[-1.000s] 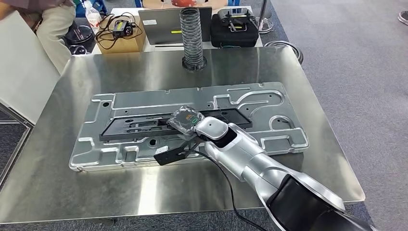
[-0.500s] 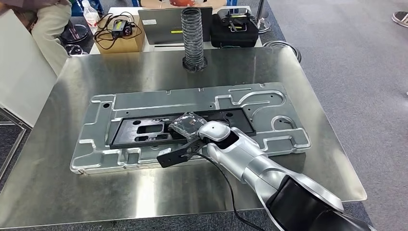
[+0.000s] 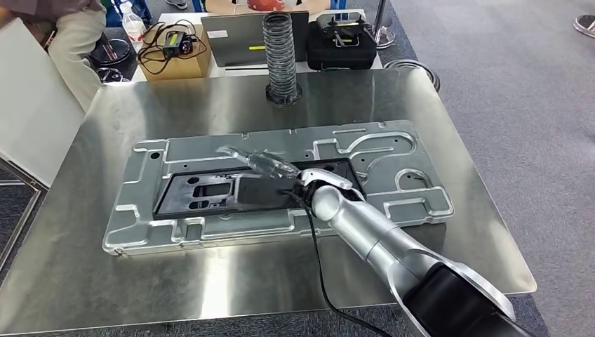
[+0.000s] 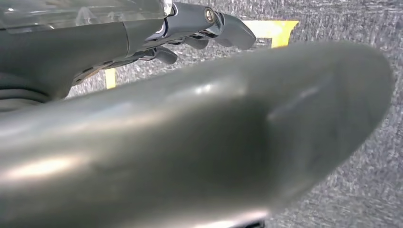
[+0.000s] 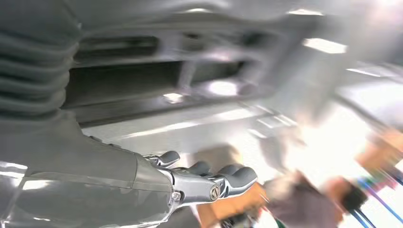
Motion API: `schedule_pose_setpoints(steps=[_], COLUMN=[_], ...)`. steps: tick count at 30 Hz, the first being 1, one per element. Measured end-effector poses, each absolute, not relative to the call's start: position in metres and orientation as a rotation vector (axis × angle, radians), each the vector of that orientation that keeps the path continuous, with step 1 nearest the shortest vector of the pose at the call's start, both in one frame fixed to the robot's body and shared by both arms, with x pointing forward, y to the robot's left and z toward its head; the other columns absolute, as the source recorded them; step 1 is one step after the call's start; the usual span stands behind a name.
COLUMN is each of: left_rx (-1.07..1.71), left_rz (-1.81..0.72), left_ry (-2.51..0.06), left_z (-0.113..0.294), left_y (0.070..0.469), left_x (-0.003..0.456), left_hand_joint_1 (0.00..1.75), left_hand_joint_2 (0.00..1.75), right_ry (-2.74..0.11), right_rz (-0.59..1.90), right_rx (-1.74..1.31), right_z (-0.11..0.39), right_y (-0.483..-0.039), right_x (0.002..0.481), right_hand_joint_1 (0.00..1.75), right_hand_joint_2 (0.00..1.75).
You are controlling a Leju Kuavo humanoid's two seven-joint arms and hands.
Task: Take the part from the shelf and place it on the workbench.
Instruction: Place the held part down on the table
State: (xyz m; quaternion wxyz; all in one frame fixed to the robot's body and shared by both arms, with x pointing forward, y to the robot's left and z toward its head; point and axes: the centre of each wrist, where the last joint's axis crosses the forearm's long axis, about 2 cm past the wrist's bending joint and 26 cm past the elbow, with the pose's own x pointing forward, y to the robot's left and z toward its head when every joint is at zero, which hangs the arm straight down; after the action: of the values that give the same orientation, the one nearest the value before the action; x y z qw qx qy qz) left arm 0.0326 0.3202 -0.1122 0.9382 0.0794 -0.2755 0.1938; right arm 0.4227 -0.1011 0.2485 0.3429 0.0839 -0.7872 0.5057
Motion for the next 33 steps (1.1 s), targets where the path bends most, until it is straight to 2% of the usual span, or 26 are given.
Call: schedule_pose_setpoints(steps=[4, 11, 14, 18, 23, 33], left_rx=[0.169, 0.174, 0.181, 0.199, 0.204, 0.206], left_rz=[0.414, 0.432, 0.459, 0.475, 0.479, 0.487], left_ry=[-0.572, -0.578, -0.587, -0.582, -0.577, -0.575], left_z=[-0.112, -0.112, -0.112, -0.113, -0.113, -0.113], left_y=[0.321, 0.322, 0.322, 0.322, 0.322, 0.324], left_x=[0.031, 0.030, 0.032, 0.027, 0.024, 0.023], left_hand_joint_1=[0.00, 0.00, 0.00, 0.00, 0.00, 0.00], left_hand_joint_2=[0.00, 0.00, 0.00, 0.00, 0.00, 0.00], right_ry=[-2.214, -2.373, -2.538, -2.735, -2.785, -2.735], right_rz=[0.892, 0.611, 0.358, 0.085, -0.028, -0.096], right_rx=[0.479, 0.532, 0.479, 0.252, 0.075, -0.126], right_z=[0.275, 0.285, 0.294, 0.291, 0.268, 0.240], right_y=[-0.126, -0.158, -0.183, -0.231, -0.271, -0.309], right_x=[0.424, 0.416, 0.402, 0.363, 0.314, 0.253], right_hand_joint_1=[0.00, 0.00, 0.00, 0.00, 0.00, 0.00], right_hand_joint_2=[0.00, 0.00, 0.00, 0.00, 0.00, 0.00])
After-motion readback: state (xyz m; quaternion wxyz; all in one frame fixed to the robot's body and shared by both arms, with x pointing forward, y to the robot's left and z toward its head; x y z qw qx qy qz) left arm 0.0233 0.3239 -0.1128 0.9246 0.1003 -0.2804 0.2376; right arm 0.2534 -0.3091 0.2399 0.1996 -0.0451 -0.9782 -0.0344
